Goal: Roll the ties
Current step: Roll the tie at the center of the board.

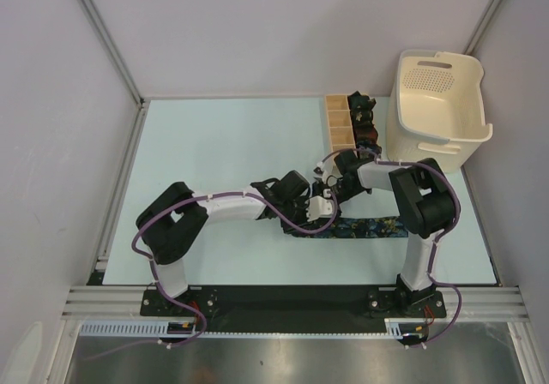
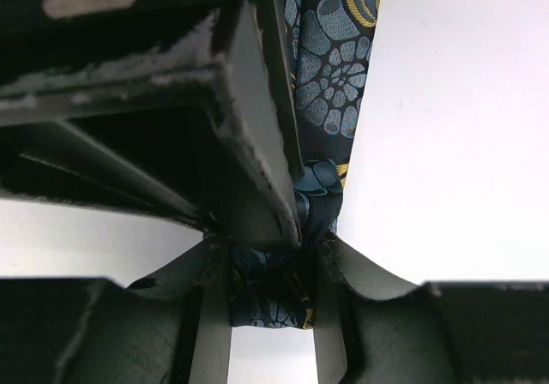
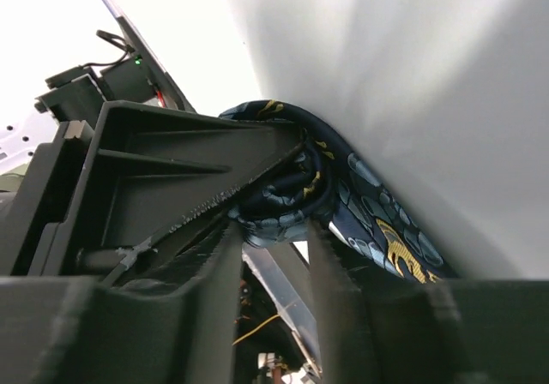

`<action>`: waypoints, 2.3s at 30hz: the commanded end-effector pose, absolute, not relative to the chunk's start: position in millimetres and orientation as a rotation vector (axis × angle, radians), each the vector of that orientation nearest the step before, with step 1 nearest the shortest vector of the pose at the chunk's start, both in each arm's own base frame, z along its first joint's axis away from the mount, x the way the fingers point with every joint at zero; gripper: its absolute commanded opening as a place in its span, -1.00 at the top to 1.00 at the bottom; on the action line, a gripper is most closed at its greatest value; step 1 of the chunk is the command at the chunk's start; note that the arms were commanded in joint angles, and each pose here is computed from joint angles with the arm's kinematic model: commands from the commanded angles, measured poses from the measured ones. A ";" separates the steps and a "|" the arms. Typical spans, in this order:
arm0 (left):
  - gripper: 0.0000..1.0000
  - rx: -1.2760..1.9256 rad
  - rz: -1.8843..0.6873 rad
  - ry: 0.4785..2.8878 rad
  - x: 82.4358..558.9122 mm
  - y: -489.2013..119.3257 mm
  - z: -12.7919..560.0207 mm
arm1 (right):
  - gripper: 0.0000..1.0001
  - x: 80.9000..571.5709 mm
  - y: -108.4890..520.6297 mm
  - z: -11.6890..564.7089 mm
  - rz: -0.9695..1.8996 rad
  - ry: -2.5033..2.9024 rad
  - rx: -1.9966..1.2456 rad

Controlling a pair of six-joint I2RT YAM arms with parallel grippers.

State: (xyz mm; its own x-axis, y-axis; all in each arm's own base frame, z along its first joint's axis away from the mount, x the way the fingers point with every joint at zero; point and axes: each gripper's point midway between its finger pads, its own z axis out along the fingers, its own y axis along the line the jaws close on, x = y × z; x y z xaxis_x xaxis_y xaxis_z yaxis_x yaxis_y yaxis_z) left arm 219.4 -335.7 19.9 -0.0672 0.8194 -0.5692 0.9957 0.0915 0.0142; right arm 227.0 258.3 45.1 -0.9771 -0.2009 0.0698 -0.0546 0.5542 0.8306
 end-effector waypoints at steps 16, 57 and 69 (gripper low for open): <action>-0.59 1.666 -0.669 1.916 219.7 -323.2 54.7 | 1.00 220.4 219.8 3.0 -1.152 -2.707 0.200; 0.44 1.897 -0.566 1.900 202.7 -319.8 17.0 | 0.28 245.9 243.0 55.6 -1.386 -2.678 0.194; 0.42 1.899 -0.555 1.924 205.3 -320.8 12.4 | 0.18 216.6 265.0 65.8 -1.480 -2.595 0.254</action>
State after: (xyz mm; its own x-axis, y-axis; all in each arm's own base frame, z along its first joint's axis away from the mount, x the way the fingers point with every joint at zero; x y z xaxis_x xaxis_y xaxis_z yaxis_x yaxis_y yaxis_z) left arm 207.8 -330.4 19.4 0.0152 0.8195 -0.5729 0.9999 -0.0081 0.0148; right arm 223.3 252.5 59.0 -0.9787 -0.1948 0.0652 -0.0511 0.5381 0.8414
